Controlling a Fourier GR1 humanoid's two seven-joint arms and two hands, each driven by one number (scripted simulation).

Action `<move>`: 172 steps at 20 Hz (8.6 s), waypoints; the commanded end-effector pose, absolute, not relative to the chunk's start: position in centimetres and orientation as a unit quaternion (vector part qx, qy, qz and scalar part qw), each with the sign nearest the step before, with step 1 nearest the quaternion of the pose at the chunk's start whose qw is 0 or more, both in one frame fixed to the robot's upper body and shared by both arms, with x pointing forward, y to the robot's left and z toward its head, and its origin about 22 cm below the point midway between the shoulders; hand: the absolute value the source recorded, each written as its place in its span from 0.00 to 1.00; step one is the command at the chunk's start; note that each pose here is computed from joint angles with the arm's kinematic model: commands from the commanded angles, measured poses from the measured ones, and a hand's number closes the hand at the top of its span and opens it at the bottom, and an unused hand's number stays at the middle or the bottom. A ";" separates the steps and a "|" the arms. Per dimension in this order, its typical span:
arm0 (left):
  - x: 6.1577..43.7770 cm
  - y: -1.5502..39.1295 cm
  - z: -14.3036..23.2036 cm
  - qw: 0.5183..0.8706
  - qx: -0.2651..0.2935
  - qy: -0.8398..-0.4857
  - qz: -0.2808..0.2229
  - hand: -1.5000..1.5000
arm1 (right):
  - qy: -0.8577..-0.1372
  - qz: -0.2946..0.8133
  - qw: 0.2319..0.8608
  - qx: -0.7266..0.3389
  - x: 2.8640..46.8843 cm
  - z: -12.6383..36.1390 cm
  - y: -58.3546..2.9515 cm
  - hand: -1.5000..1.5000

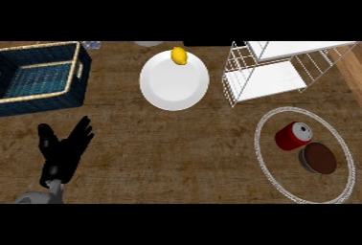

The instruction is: Pick the cupcake from the placemat and place it in the tiered shelf

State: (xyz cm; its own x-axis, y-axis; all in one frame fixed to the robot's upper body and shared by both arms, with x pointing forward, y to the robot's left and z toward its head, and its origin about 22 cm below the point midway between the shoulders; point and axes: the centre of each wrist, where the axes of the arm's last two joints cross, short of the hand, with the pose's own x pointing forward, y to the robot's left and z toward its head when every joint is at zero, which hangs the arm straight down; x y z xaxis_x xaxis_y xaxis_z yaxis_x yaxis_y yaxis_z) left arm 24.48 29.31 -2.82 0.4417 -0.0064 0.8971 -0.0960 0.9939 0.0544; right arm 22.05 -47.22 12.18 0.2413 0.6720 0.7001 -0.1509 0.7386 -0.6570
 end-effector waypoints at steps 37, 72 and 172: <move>25.7 29.7 -3.0 0.848 0.046 -0.527 0.017 0.50 | -0.386 0.333 0.777 -0.369 25.0 3.8 -37.5 0.00; 24.8 28.1 -3.9 0.849 0.043 -0.526 0.017 0.50 | -0.539 0.514 0.634 -0.205 27.1 0.8 -26.6 1.00; 25.3 29.4 -2.9 0.851 0.039 -0.524 0.004 0.50 | -0.783 -0.035 0.589 -0.196 43.7 33.3 -38.3 0.00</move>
State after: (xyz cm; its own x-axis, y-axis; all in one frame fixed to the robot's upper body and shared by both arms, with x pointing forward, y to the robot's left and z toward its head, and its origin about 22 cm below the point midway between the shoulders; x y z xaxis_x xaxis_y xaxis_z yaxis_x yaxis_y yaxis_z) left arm 25.61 28.64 -2.65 0.4371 -0.0241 0.8991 -0.0556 0.9970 0.0538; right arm 44.70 -36.00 33.02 -0.2239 0.2825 0.9328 0.2459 0.9425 -0.2265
